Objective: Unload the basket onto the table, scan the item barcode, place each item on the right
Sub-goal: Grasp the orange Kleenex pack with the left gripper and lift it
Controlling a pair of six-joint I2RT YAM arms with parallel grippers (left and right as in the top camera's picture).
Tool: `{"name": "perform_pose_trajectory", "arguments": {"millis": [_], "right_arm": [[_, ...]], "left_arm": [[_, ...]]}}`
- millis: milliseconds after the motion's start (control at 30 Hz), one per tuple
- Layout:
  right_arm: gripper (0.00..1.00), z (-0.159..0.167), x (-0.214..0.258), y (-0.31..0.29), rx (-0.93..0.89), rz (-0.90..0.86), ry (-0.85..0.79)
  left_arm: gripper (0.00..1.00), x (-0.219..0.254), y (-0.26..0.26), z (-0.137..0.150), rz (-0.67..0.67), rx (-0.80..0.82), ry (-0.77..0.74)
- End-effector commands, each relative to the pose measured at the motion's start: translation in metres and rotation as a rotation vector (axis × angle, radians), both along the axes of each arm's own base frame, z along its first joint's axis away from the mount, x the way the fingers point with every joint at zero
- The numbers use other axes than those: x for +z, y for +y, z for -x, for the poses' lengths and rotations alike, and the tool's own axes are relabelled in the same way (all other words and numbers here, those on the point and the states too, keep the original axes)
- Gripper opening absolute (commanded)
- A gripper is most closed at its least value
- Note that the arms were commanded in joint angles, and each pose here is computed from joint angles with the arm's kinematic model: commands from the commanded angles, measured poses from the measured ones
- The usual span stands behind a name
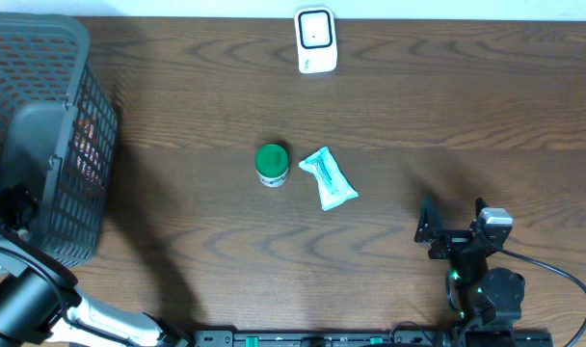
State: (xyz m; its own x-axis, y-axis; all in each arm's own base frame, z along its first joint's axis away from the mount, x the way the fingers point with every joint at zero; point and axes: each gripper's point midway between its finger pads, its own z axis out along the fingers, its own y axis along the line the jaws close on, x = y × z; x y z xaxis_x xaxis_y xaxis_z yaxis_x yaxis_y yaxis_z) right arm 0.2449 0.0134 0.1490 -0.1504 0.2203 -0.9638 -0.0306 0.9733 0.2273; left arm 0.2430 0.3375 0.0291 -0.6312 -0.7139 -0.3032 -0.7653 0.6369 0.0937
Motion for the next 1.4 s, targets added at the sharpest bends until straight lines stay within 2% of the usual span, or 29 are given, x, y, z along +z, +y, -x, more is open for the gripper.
{"name": "perform_pose_trajectory", "arguments": {"millis": [0, 33, 67, 167, 200, 367, 600, 833, 967, 1033, 1133, 1233, 1300, 1367], "right_arm": [[0.99, 0.000, -0.002, 0.003, 0.012, -0.004, 0.003], [0.99, 0.000, -0.002, 0.003, 0.012, -0.004, 0.003], [0.99, 0.000, -0.002, 0.003, 0.012, -0.004, 0.003], [0.99, 0.000, -0.002, 0.003, 0.012, -0.004, 0.003], [0.99, 0.000, -0.002, 0.003, 0.012, -0.004, 0.003], [0.99, 0.000, -0.002, 0.003, 0.012, -0.004, 0.003], [0.99, 0.000, -0.002, 0.003, 0.012, -0.004, 0.003], [0.99, 0.000, -0.002, 0.003, 0.012, -0.004, 0.003], [0.99, 0.000, -0.002, 0.003, 0.012, -0.004, 0.002], [0.99, 0.000, -0.002, 0.003, 0.012, -0.004, 0.003], [0.99, 0.000, -0.002, 0.003, 0.012, -0.004, 0.003], [0.99, 0.000, -0.002, 0.003, 0.012, -0.004, 0.003], [0.99, 0.000, -0.002, 0.003, 0.012, -0.004, 0.003], [0.99, 0.000, -0.002, 0.003, 0.012, -0.004, 0.003]], "left_arm": [[0.94, -0.044, -0.014, 0.016, 0.100, 0.003, 0.090], [0.87, -0.046, -0.015, 0.016, 0.104, 0.013, 0.089], [0.75, -0.046, -0.015, 0.015, 0.108, 0.019, 0.085], [0.50, -0.039, -0.016, 0.011, 0.109, 0.012, 0.056], [0.46, -0.036, -0.016, 0.010, 0.103, 0.012, 0.051], [0.45, -0.008, -0.010, 0.005, 0.053, 0.047, -0.003], [0.45, 0.076, -0.013, -0.025, -0.024, 0.026, -0.266], [0.45, 0.226, -0.045, -0.060, -0.097, -0.005, -0.772], [0.45, 0.324, -0.111, -0.081, 0.028, -0.167, -1.137], [0.46, 0.364, -0.159, -0.088, 0.110, -0.298, -1.258], [0.46, 0.383, -0.220, -0.096, 0.207, -0.432, -1.297], [0.45, 0.382, -0.293, -0.107, 0.337, -0.588, -1.267], [0.46, 0.366, -0.332, -0.117, 0.384, -0.634, -1.198], [0.45, 0.339, -0.356, -0.125, 0.367, -0.615, -1.091]]}}
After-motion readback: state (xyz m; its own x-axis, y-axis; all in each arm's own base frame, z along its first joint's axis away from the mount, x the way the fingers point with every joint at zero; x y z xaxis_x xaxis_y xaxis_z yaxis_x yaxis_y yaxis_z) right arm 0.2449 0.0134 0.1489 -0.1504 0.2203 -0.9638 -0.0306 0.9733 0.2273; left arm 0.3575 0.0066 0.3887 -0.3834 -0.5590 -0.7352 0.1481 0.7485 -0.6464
